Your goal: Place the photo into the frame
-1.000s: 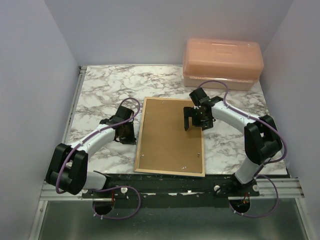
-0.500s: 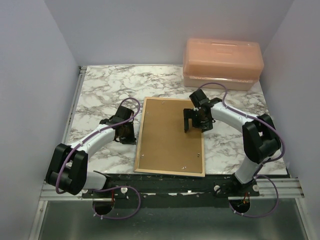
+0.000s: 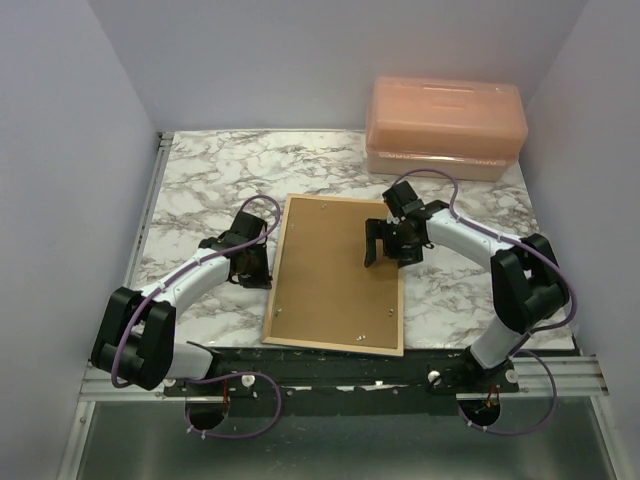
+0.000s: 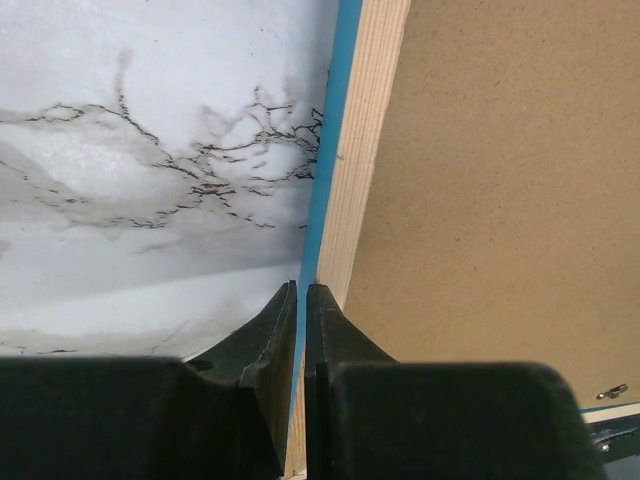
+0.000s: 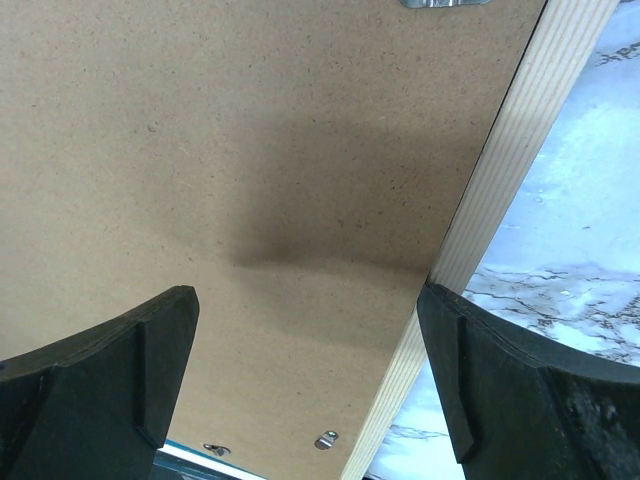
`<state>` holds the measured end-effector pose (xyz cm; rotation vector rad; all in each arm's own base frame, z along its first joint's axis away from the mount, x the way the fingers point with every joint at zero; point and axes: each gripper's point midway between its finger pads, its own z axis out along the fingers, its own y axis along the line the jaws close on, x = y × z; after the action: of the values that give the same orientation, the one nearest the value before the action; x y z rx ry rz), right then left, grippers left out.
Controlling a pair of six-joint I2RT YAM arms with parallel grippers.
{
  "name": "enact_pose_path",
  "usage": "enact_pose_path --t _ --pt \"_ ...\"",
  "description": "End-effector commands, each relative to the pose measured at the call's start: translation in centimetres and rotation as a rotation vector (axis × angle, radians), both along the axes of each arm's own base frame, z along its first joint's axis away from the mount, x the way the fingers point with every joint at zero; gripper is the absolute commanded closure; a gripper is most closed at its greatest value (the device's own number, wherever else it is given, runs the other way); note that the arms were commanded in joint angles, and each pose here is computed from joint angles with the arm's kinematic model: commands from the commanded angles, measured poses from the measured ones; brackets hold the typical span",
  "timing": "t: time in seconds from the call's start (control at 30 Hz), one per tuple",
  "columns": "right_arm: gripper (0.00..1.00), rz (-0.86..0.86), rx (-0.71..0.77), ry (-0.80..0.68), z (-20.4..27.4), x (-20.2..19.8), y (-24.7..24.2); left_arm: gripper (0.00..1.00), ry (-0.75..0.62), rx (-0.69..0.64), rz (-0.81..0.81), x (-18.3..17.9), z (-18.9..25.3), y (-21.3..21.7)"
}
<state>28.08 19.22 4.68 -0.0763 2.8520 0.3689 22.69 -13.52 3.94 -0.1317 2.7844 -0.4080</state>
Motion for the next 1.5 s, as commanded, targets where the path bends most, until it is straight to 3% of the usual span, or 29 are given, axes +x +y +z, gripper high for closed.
enact_pose_path --t 0.0,0.23,0.47,0.67,0.9,1.03,1.2,1.47 --pt "0.0 0.032 0.082 0.131 -1.1 -3.5 1.8 0.89 -0.046 -0.038 -0.018 1.0 1.3 -0.8" --pt "0.0 0.073 0.066 0.152 -1.4 -4.2 2.2 0.88 -0.038 -0.053 -0.028 0.9 1.0 -1.1" --pt "0.01 0.117 0.247 0.193 -0.1 -5.1 5.3 0.89 -0.022 -0.066 -0.036 0.6 0.3 -1.4" --pt "0.01 0.111 0.284 0.196 0.3 -5.0 5.9 0.89 -0.012 -0.082 -0.041 0.3 -0.2 -1.7" --pt "0.0 0.054 0.032 0.127 -0.5 -3.9 1.9 0.87 -0.015 -0.072 -0.039 0.4 -0.1 -1.5" --pt "0.0 0.058 0.045 0.081 1.2 -3.4 1.9 0.85 -0.015 -0.049 -0.031 0.5 0.0 -1.1" --pt "0.0 0.035 -0.001 0.022 2.4 -2.1 1.2 0.76 -0.021 -0.03 -0.019 0.6 0.1 -0.7" --pt "0.0 -0.007 0.026 -0.034 3.8 -0.1 0.9 0.43 -0.036 -0.029 -0.017 0.4 0.6 -0.5"
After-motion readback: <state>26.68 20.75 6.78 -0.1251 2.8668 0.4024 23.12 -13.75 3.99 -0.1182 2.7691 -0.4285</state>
